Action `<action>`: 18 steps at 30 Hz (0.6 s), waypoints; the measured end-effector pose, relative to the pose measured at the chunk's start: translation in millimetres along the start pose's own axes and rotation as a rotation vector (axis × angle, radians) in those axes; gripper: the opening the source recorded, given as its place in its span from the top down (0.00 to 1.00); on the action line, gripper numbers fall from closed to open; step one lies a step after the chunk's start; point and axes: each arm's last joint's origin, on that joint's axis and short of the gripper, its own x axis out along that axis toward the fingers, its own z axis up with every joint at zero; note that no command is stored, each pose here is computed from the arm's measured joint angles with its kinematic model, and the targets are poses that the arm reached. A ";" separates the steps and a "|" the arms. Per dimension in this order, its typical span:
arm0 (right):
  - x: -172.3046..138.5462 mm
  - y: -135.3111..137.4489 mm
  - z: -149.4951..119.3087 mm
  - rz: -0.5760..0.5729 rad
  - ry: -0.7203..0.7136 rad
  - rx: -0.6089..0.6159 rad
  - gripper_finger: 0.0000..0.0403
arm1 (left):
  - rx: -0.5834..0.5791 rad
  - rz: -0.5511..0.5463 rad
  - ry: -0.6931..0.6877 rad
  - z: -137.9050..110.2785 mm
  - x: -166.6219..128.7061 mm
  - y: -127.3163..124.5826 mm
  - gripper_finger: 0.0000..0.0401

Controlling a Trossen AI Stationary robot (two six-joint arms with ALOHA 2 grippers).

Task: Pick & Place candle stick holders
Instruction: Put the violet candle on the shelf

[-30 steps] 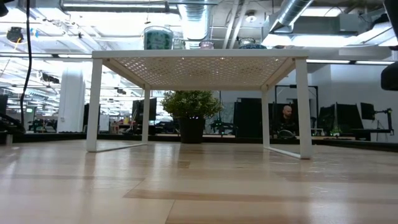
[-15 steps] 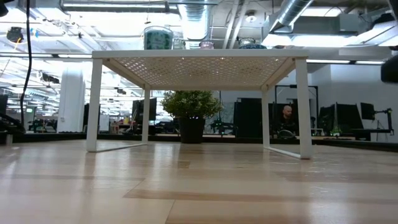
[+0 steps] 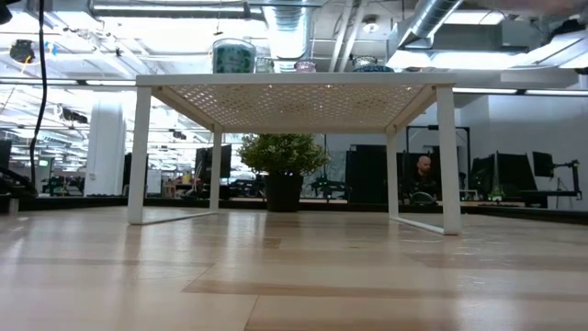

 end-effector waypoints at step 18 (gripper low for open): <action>-70.6 -155.1 82.1 -0.100 -0.176 0.214 0.45 | -0.003 0.007 -0.022 0.8 0.0 -0.1 0.98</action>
